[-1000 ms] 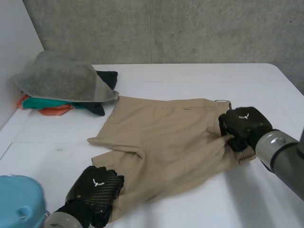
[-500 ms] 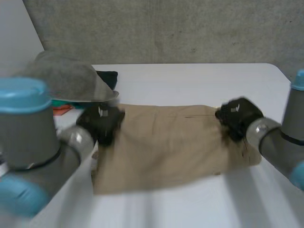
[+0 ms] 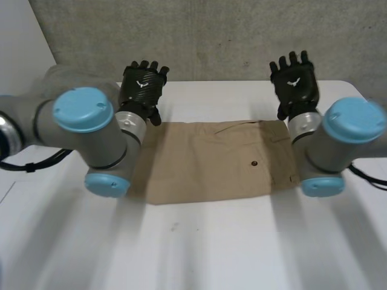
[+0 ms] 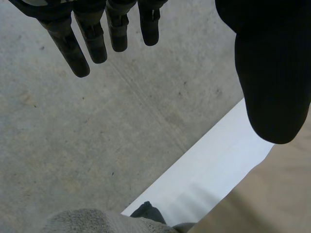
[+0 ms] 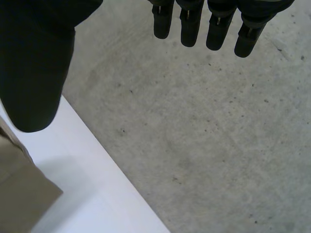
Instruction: Fold the laundry.
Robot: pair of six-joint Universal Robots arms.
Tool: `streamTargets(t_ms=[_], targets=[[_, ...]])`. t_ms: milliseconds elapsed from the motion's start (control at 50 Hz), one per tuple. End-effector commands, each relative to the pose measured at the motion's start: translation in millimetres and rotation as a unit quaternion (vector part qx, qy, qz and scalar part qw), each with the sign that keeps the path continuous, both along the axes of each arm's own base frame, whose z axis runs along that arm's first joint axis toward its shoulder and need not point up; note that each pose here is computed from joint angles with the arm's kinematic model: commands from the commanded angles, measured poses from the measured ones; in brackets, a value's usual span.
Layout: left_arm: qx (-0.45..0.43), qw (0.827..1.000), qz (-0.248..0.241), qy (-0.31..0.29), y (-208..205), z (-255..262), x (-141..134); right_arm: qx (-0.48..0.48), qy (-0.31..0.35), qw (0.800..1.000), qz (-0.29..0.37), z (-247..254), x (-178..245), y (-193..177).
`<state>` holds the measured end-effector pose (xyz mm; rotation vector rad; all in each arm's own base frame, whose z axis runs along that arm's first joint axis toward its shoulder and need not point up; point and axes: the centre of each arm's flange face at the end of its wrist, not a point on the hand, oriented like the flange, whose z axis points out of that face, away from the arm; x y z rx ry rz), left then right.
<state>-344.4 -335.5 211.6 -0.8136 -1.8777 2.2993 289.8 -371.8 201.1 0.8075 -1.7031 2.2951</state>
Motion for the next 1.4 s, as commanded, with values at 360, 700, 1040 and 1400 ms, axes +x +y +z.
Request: streamTargets(t_ms=[360,700,1040,1400], targets=[[0.111,0.991,-0.056,0.039,102,-8,52,0.302,0.04,0.951,0.053,-67,-68,59],[0.09,0.994,-0.03,0.06,102,16,69,0.161,0.171,0.966,-0.112,-10,-115,37],[0.119,0.989,-0.016,0.08,105,13,78,-0.028,0.239,0.893,0.381,-52,62,190],[0.097,0.991,-0.025,0.086,103,45,55,0.108,-0.124,0.974,0.157,57,-16,92]])
